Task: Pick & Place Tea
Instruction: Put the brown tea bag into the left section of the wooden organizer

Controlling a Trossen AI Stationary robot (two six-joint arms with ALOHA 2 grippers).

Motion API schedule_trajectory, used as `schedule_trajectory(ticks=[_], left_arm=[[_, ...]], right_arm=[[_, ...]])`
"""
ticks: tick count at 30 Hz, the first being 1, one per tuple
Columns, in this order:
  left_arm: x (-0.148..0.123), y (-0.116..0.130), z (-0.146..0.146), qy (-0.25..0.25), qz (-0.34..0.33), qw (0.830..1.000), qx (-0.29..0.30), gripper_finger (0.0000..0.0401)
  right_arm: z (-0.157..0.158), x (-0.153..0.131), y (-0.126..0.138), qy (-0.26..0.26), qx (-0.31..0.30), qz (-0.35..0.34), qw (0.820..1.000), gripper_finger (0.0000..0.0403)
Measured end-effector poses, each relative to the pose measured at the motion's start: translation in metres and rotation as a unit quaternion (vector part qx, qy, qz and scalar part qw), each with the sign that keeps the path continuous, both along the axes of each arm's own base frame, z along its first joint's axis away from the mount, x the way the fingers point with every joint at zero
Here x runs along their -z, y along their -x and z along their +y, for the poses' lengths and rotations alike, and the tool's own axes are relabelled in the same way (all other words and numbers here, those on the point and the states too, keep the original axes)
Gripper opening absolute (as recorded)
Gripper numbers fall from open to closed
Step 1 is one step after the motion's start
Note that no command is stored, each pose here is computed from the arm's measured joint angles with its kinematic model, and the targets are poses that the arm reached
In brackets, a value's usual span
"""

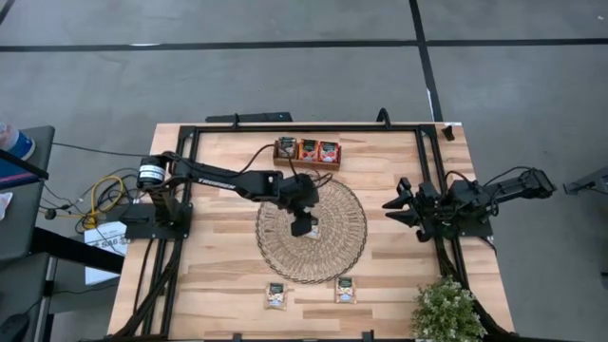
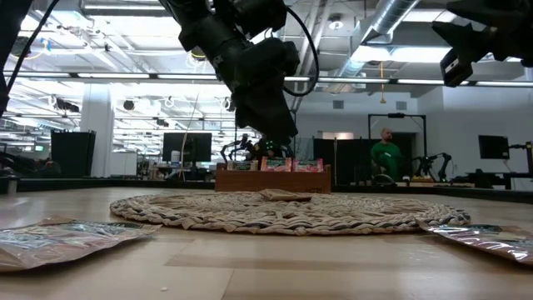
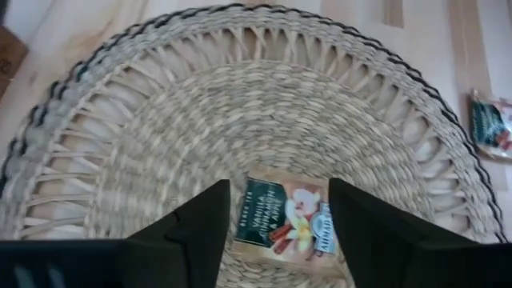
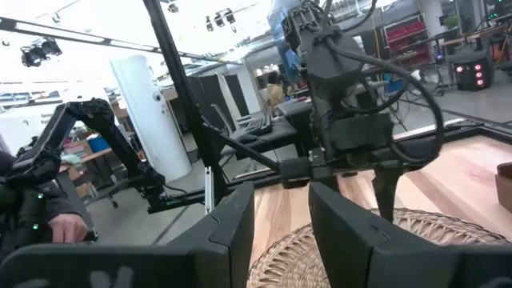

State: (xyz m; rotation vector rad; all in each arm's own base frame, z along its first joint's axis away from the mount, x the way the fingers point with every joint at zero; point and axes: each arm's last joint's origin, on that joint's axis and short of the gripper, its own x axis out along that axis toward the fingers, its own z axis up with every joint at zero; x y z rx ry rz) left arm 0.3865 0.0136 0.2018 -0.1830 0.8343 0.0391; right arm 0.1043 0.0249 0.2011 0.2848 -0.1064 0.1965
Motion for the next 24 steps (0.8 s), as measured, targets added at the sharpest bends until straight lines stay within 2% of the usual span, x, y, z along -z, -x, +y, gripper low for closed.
schedule_trajectory(ticks=[4,8,13,19,24], left_arm=[[0.000,0.000,-0.006,0.002,0.001,1.000,0.007,0.0240],[-0.001,-0.001,-0.006,0.007,-0.007,1.000,0.018,0.0259],[0.002,-0.001,-0.006,-0.008,-0.002,0.999,0.037,0.0262],[0.017,-0.001,0.000,0.001,0.038,0.999,0.016,0.0261],[0.013,-0.005,0.002,-0.002,0.031,0.999,0.010,0.0261]], right_arm=[[0.000,0.000,0.000,-0.001,0.000,0.000,1.000,0.0114],[0.000,0.000,0.000,-0.008,-0.001,0.004,1.000,0.0114],[0.001,0.000,0.000,-0.007,-0.011,0.003,1.000,0.0114],[0.001,0.000,0.000,-0.010,-0.014,0.004,1.000,0.0114],[0.001,0.000,0.000,-0.010,-0.015,0.005,1.000,0.0114]])
